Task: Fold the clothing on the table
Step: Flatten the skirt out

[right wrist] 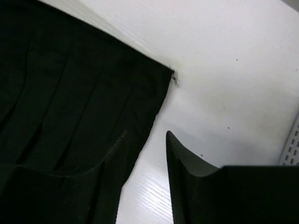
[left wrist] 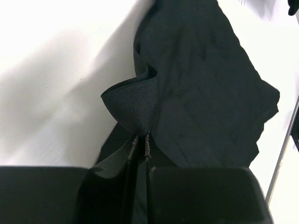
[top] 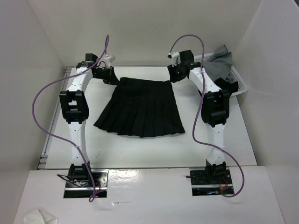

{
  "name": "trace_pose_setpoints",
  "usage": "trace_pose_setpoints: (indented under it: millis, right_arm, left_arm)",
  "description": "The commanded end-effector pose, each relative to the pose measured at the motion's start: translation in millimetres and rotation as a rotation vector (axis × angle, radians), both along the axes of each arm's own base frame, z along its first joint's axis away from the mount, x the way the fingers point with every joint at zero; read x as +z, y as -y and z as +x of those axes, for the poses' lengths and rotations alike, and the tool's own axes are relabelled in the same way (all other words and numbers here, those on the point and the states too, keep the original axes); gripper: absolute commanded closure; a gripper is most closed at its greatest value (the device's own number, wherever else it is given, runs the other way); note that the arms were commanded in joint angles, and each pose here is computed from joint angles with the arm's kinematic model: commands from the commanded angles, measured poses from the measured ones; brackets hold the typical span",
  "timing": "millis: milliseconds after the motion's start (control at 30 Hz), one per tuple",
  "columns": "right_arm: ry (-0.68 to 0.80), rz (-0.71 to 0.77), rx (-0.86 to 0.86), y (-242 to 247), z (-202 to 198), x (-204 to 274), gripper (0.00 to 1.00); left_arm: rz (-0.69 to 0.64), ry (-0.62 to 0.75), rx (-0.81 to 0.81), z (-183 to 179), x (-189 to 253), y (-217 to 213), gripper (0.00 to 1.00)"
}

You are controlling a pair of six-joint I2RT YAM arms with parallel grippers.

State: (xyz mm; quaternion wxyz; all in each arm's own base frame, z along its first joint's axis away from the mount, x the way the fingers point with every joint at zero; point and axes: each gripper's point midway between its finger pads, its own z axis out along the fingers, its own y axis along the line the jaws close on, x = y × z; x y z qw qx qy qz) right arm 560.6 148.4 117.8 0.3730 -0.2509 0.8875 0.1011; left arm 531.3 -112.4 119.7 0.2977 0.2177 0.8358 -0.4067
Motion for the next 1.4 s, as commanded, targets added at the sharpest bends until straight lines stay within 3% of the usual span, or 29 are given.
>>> trace_pose_setpoints:
  millis: [0, 133, 167, 267, 300, 500, 733, 1133, 1367]
  right_arm:
    - [0.075, 0.000, -0.008, 2.8, 0.9, 32.1, 0.58]
    - [0.077, -0.007, -0.015, 4.7, -0.4, 31.0, 0.58]
    - [0.078, -0.013, -0.022, 6.2, 0.1, 30.9, 0.58]
    - [0.078, -0.013, -0.022, 6.2, 0.1, 30.9, 0.54]
    - [0.068, -0.015, -0.022, 6.6, -1.8, 26.5, 0.53]
    - [0.067, -0.015, -0.022, 6.6, -1.8, 24.2, 0.50]
    - [0.050, 0.051, -0.028, -4.7, 5.7, 21.9, 0.44]
    - [0.012, 0.096, -0.042, 5.3, 14.9, 15.5, 0.44]
    - [-0.028, 0.123, -0.031, 4.4, 10.1, 2.8, 0.44]
  left_arm:
    - [-0.040, 0.028, -0.016, -0.4, 16.0, 3.9, 0.87]
    - [-0.054, 0.021, 0.007, 10.2, 15.8, 4.5, 0.70]
    - [-0.061, 0.011, 0.016, 12.2, 16.4, 4.8, 0.52]
    - [-0.057, -0.009, 0.032, 21.7, 5.6, 3.5, 0.37]
    - [-0.061, -0.019, 0.037, 22.9, 5.0, 3.7, 0.25]
    - [-0.074, -0.045, 0.045, 26.8, -2.3, 4.6, 0.02]
    - [-0.066, -0.083, 0.094, 36.8, -18.3, 2.0, 0.00]
    - [0.297, 0.026, 0.489, 94.4, -10.3, -79.6, 0.00]
    - [0.318, 0.011, 0.444, 94.1, -33.1, -63.1, 0.00]
